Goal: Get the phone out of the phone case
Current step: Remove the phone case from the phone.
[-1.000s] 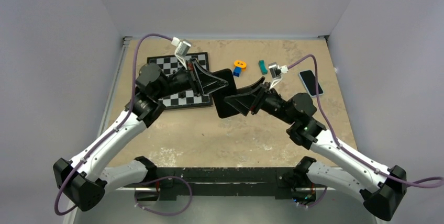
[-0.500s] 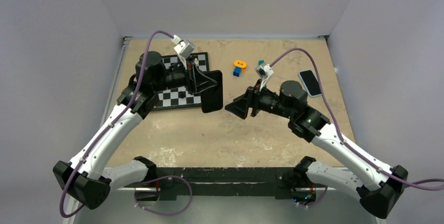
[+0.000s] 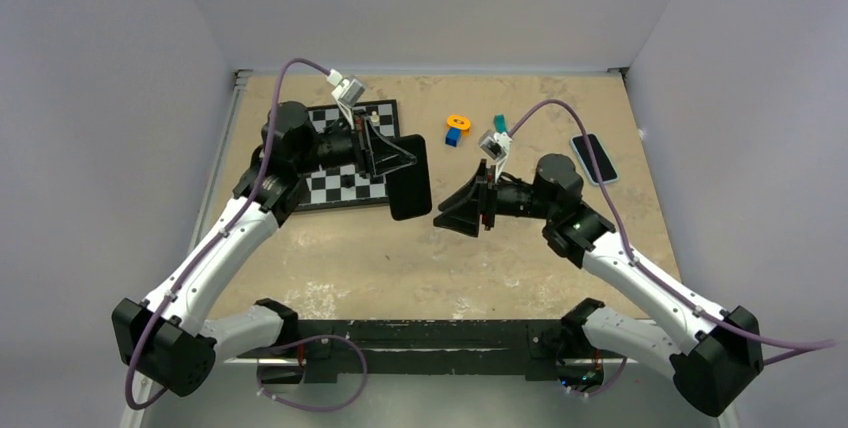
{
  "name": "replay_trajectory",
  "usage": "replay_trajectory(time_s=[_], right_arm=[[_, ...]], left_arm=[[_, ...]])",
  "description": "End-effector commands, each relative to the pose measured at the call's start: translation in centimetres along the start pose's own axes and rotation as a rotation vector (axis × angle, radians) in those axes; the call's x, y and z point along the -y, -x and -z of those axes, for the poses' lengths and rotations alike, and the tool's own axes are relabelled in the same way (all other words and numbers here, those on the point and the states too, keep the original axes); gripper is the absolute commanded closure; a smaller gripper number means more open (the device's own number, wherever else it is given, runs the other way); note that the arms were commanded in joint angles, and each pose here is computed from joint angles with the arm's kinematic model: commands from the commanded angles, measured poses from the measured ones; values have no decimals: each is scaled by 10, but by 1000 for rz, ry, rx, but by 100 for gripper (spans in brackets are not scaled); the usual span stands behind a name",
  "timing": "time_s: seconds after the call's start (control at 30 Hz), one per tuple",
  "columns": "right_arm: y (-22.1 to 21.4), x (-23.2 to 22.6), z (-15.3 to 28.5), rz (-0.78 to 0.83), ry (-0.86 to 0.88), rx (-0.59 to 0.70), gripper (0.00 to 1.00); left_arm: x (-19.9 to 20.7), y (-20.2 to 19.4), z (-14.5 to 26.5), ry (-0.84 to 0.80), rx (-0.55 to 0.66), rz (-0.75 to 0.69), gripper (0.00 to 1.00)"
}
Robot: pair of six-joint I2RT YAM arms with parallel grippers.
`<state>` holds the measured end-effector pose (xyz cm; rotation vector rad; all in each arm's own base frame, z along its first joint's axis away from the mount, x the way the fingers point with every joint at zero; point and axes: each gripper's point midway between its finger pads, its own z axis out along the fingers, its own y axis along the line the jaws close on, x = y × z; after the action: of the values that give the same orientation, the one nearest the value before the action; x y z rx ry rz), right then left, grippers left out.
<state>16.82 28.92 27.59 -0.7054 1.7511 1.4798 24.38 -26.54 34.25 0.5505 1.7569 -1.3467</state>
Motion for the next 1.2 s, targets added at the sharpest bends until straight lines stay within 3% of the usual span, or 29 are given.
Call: replay_trajectory(time_s=[0.0,0.2,0.3,0.57,0.7,1.17], right_arm=[[9,-7,-5,84,83,-2,42],[11,-13,-10,97,166,29,56],[13,-20,-11,96,211,34,70],[10,-28,-10,128,280,21,77],[10,-38,-4,211,325,23,100],[35,-53,-7,527,382,113,100]], left_arm=[[30,26,3,-158,75,10,100],[37,28,2,-226,78,34,100],[37,28,2,-230,73,30,100],[48,29,6,-273,65,23,100],[57,30,7,-328,56,41,100],[57,24,0,-418,-34,174,100]])
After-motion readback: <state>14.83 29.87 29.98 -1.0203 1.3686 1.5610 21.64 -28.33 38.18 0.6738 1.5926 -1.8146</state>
